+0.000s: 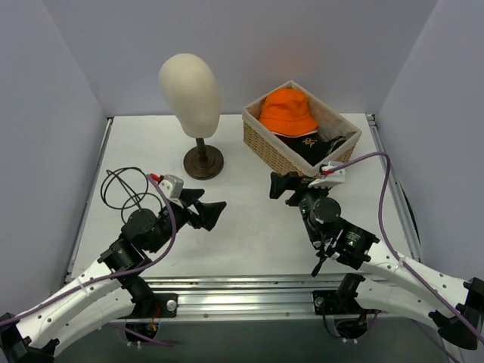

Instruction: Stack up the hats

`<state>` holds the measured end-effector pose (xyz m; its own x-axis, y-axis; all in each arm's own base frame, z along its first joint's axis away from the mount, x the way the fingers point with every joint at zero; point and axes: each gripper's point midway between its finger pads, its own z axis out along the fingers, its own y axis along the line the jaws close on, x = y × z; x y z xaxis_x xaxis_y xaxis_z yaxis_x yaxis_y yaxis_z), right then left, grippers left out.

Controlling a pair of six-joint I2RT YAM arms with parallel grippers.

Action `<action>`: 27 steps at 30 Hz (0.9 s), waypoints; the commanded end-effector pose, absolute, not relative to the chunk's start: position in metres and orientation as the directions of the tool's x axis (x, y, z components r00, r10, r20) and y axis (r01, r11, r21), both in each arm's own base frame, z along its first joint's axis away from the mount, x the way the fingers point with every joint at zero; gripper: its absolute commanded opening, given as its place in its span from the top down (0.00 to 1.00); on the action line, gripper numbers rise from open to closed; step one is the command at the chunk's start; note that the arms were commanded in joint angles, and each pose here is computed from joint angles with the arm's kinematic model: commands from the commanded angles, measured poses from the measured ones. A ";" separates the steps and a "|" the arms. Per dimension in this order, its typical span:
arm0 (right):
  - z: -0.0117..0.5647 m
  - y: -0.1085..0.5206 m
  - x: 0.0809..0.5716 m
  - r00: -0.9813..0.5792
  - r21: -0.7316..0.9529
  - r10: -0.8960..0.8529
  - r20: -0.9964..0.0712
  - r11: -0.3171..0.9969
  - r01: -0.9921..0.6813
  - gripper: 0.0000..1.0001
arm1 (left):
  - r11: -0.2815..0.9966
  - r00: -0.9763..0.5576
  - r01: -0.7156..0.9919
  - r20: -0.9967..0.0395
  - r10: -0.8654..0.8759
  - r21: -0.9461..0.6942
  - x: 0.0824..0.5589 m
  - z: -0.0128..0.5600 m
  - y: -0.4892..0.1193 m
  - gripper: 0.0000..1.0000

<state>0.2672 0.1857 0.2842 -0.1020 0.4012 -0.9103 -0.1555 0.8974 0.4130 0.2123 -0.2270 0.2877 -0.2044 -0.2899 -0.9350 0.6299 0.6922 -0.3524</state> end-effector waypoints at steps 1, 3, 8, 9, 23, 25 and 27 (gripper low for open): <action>0.294 0.177 0.267 -0.061 0.445 0.441 -0.895 0.886 -0.128 0.00 | 0.714 -0.154 0.601 -0.928 -0.338 -0.360 0.218 0.312 -0.218 0.06; 0.293 0.175 0.266 -0.060 0.426 0.422 -0.905 0.896 -0.126 0.00 | 0.733 -0.152 0.577 -0.929 -0.337 -0.360 0.222 0.310 -0.215 0.06; 0.286 0.158 0.270 -0.042 0.382 0.381 -0.924 0.924 -0.031 0.01 | 0.753 -0.166 0.535 -0.922 -0.350 -0.382 0.230 0.319 -0.214 0.06; 0.286 0.159 0.270 -0.045 0.379 0.377 -0.925 0.925 -0.030 0.01 | 0.772 -0.192 0.500 -0.919 -0.344 -0.393 0.234 0.313 -0.212 0.06; 0.291 0.095 0.314 -0.012 0.392 0.416 -0.909 0.867 0.308 0.14 | 0.793 -0.196 0.506 -0.941 -0.276 -0.339 0.225 0.291 -0.226 0.06; 0.291 0.102 0.328 -0.053 0.385 0.417 -0.907 0.876 0.291 0.14 | 0.780 -0.184 0.536 -0.947 -0.264 -0.322 0.220 0.288 -0.232 0.06; 0.288 0.117 0.341 -0.100 0.352 0.381 -0.919 0.908 0.226 0.14 | 0.776 -0.174 0.541 -0.946 -0.274 -0.324 0.218 0.290 -0.230 0.06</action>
